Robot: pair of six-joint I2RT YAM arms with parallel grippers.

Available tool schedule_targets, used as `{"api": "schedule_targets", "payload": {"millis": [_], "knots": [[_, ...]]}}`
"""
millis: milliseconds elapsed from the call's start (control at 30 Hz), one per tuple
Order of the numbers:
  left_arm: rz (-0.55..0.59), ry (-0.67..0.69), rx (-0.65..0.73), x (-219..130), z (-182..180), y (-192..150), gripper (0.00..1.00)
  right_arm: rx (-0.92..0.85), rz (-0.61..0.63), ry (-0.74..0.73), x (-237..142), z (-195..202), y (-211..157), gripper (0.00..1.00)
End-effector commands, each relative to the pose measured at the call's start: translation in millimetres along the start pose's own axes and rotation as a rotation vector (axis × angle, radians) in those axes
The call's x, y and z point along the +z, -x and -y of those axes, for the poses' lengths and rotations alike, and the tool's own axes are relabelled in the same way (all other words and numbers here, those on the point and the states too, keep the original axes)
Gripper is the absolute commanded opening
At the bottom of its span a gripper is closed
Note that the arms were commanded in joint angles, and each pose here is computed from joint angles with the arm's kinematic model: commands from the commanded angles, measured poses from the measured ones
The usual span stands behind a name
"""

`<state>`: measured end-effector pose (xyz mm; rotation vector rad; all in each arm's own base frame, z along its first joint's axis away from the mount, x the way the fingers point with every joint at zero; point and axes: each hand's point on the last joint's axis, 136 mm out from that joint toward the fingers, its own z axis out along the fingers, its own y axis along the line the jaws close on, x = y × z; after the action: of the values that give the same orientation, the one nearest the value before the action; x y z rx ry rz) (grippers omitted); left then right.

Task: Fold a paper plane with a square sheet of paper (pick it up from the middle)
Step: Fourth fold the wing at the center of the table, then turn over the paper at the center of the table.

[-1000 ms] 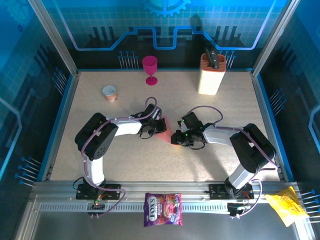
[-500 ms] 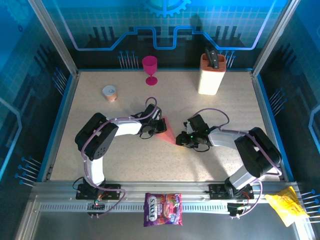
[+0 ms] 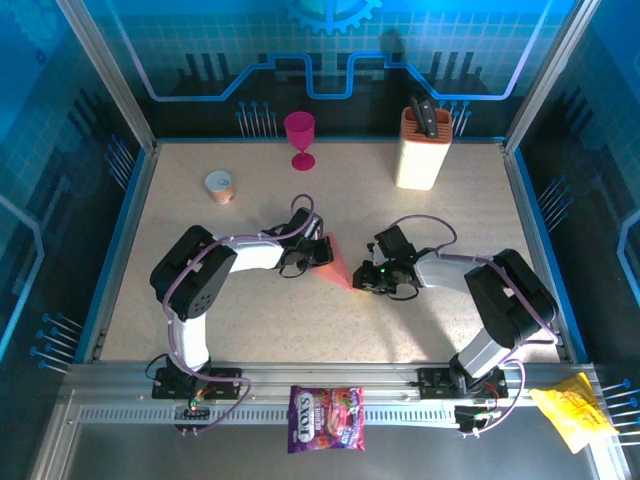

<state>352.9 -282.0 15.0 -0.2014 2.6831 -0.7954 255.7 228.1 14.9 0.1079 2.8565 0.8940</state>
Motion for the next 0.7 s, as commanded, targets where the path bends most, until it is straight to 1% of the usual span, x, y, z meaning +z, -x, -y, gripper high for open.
{"api": "schedule_targets", "payload": {"millis": [0, 367, 667], "knots": [[-0.115, 0.095, -0.013, 13.3, -37.9, -34.5, 0.00, -0.063, 0.000, 0.070, 9.5, -29.9, 0.8, 0.20], [-0.115, 0.088, -0.014, 14.1, -38.5, -33.7, 0.00, -0.065, -0.001, 0.065, 13.6, -34.2, -5.2, 0.20], [-0.115, 0.089, -0.018, 15.5, -40.6, -33.7, 0.00, -0.042, -0.006, 0.091, 17.3, -36.8, -5.6, 0.20]]}}
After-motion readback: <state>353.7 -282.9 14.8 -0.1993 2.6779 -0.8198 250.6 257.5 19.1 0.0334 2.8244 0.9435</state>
